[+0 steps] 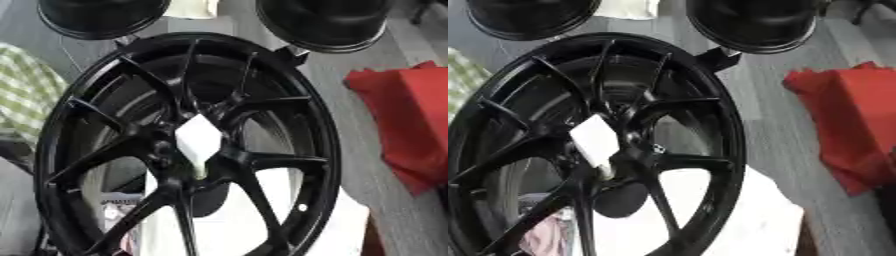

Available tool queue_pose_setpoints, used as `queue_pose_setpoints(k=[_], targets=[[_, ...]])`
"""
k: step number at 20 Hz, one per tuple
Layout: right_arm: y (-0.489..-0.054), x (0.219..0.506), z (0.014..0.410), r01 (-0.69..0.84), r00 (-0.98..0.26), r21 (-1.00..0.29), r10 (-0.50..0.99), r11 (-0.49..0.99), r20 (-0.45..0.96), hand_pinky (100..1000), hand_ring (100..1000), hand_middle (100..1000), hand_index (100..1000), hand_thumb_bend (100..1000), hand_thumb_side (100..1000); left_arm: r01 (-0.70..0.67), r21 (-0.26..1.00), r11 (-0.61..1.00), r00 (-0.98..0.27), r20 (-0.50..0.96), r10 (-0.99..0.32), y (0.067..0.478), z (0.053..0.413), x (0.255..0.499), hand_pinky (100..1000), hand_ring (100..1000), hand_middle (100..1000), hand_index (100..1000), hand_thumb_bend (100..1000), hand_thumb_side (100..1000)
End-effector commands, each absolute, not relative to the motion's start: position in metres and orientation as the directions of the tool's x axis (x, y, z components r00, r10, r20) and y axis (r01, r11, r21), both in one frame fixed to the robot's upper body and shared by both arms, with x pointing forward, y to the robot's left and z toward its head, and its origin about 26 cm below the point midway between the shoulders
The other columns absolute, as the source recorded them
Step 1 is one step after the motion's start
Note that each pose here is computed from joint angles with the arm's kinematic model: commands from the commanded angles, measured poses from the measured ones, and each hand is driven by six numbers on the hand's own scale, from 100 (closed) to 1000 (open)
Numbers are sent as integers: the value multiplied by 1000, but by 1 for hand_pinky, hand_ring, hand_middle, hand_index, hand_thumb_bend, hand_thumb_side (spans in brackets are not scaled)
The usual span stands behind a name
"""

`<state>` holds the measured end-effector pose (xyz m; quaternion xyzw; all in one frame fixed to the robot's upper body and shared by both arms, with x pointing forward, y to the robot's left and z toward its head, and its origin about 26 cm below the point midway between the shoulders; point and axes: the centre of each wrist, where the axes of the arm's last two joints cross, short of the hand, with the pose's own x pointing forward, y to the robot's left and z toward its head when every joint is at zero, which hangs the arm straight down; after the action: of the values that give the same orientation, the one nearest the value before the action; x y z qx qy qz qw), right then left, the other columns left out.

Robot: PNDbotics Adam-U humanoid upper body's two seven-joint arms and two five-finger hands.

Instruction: Pull the pin out of the wheel hub.

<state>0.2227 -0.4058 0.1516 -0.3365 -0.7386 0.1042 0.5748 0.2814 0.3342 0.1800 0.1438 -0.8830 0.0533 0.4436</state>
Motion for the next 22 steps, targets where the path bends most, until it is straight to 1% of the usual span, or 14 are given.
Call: queue_pose_setpoints(k=[1, 2, 4, 7, 10, 14, 16, 19, 22], targets=[[-407, 223, 163, 407, -170, -512, 613, 757, 771, 1000, 888, 718, 828, 477, 130, -292, 44, 955, -593, 775, -217, 334, 190, 280, 721, 650, 545, 673, 100, 768], [-406, 224, 165, 412, -201, -490, 601, 768, 773, 1000, 866, 681, 809, 497, 160, -290, 45, 956, -594, 775, -217, 334, 190, 280, 721, 650, 545, 673, 100, 768], [-404, 227, 167, 414, -275, -436, 567, 799, 777, 1000, 824, 628, 772, 403, 192, -286, 44, 957, -596, 774, -214, 333, 191, 280, 721, 650, 545, 673, 100, 767], [-397, 233, 170, 379, -409, -358, 501, 854, 762, 993, 799, 601, 748, 290, 233, -274, 45, 961, -602, 771, -208, 332, 192, 281, 721, 649, 545, 673, 100, 765], [-388, 240, 173, 311, -531, -303, 429, 901, 731, 996, 788, 589, 737, 230, 268, -260, 47, 964, -610, 766, -202, 330, 194, 283, 721, 649, 545, 673, 100, 761], [-375, 251, 178, 194, -679, -245, 310, 950, 665, 984, 771, 576, 726, 214, 257, -234, 56, 971, -628, 754, -194, 325, 199, 285, 721, 649, 545, 673, 100, 756], [-369, 255, 180, 134, -730, -232, 254, 964, 634, 980, 768, 577, 726, 239, 246, -220, 60, 974, -637, 747, -190, 323, 202, 287, 721, 649, 545, 674, 100, 752], [-362, 259, 179, 66, -769, -231, 197, 971, 609, 980, 765, 578, 727, 252, 236, -195, 65, 979, -653, 736, -179, 319, 205, 289, 721, 649, 546, 674, 100, 750], [-355, 262, 176, 24, -769, -208, 151, 978, 621, 984, 762, 576, 727, 290, 213, -176, 69, 982, -667, 726, -170, 316, 208, 291, 722, 649, 547, 675, 100, 747]])
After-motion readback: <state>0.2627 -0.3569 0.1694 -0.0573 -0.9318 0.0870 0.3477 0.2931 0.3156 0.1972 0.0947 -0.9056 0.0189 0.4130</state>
